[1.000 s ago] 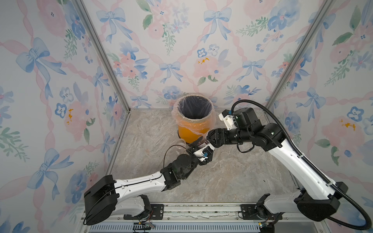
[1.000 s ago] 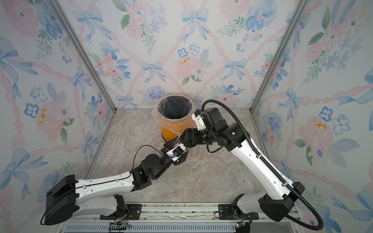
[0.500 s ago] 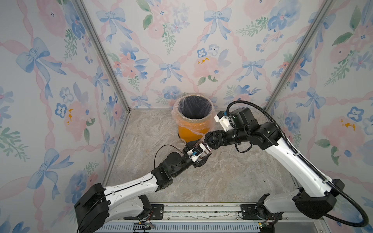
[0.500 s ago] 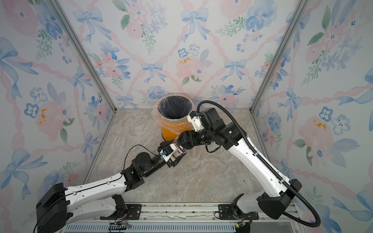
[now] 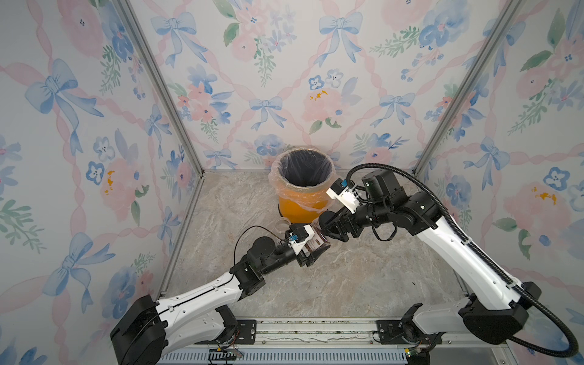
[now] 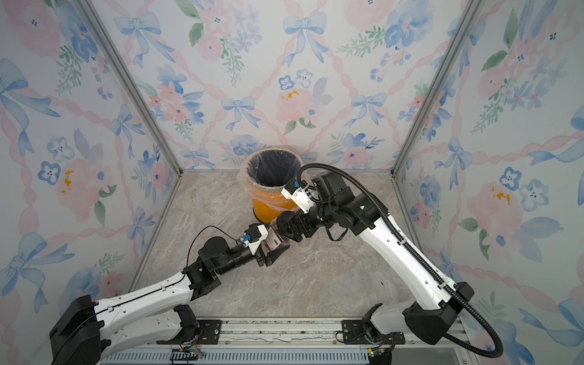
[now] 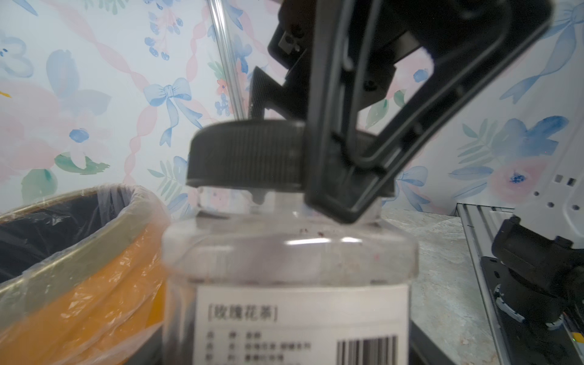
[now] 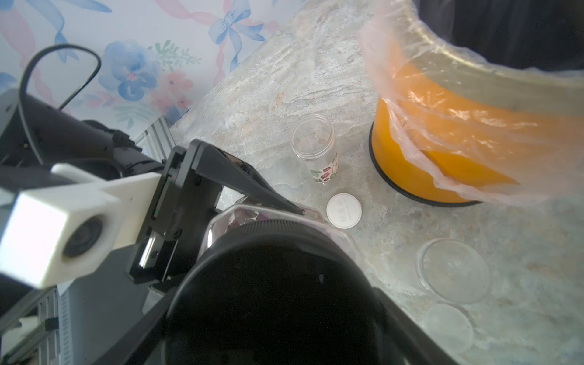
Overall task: Empty the moldy dried flower tea in the jars
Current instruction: Unscrew the lid from the jar.
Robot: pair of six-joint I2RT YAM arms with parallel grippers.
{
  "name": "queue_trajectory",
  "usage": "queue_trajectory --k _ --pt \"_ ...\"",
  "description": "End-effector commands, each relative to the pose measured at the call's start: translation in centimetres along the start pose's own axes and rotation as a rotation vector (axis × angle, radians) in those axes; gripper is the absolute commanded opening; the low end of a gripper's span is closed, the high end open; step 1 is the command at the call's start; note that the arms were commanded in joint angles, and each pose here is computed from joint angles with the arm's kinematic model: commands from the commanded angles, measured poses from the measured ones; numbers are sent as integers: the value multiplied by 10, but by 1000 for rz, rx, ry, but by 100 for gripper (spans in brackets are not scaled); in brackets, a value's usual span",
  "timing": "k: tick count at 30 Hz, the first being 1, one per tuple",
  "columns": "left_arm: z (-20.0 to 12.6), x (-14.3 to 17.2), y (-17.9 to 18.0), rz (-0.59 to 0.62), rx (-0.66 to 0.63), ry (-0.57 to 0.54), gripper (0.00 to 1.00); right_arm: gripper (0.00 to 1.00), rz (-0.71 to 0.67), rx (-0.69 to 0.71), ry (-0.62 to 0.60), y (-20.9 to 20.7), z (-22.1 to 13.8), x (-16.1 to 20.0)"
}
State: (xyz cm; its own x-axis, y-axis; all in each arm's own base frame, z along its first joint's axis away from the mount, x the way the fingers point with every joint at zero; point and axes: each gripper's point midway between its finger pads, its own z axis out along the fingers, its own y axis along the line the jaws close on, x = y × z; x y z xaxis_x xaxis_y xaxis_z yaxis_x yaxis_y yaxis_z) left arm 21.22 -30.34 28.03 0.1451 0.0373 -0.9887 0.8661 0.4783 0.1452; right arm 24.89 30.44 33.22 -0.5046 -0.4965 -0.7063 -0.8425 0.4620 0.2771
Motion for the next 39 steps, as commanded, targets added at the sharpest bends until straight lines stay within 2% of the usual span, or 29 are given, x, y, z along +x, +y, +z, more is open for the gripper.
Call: queue_trajectory --k 1,8,14,20,26,28,33,39 --pt "-8 -24 -11 -50 91 -99 47 43 -199 -172 26 30 -8 19" --pt "-12 -18 -17 -55 152 -87 46 43 -393 -243 -35 38 -16 22" --pt "-14 -14 -20 -57 187 -75 46 44 -539 -265 16 37 -14 37" --pt "-15 -10 -23 -58 213 -59 46 46 -585 -281 90 28 -11 47" --pt "-14 -6 -21 -54 200 -47 46 48 -603 -275 100 23 -7 46" --pt "-13 -5 -15 -46 168 -45 46 52 -597 -268 86 23 -7 42" --pt "-14 -5 6 -11 35 -40 44 83 -493 -186 -21 18 -19 15" --pt "-17 -5 26 15 -86 -37 44 99 -309 -131 -192 18 -50 -14"
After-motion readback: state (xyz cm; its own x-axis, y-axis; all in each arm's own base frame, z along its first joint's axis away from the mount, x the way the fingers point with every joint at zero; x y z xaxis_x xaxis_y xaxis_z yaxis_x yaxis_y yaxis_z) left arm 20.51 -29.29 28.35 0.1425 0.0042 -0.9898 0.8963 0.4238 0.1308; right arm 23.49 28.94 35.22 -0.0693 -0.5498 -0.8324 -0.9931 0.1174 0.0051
